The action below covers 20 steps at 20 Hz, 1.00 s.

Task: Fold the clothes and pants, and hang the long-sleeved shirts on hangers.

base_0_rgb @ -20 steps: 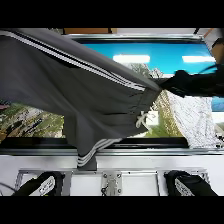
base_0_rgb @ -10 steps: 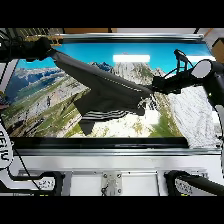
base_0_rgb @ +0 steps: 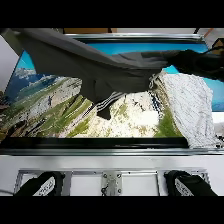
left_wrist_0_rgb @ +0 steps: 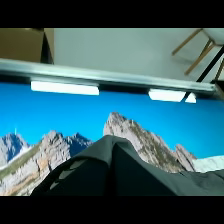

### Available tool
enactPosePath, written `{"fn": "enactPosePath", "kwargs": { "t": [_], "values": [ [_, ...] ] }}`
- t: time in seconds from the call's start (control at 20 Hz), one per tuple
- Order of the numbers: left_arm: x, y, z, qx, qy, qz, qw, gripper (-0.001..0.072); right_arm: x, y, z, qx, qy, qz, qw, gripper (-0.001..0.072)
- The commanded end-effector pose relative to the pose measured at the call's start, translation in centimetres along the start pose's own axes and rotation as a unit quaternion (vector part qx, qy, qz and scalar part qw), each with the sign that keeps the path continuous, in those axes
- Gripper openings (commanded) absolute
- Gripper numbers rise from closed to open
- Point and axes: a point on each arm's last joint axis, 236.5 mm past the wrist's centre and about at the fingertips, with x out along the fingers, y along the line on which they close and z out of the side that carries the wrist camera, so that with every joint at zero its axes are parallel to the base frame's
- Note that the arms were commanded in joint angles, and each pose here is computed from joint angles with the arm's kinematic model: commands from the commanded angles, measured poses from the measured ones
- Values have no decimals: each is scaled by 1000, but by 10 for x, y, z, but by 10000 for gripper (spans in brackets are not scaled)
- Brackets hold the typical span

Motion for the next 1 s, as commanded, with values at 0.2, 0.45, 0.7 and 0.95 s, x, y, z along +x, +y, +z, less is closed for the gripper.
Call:
{"fn": "enactPosePath", "kwargs": {
  "t": [0.2,0.45,0.7,0.95],
  "values": [
    [-192,-107,65,86,-213,-34,973,4,-133,82,22,-24,-135,78,987,16],
    [-234,-126,80,98,-276,-41,955,3,-127,82,-7,44,-66,83,993,16],
    [-92,-55,39,46,-98,-17,994,3,-28,54,-90,108,171,74,977,16],
    [97,9,-64,-2,94,-31,995,3,71,-56,-157,107,299,-79,945,16]
  ]
}}
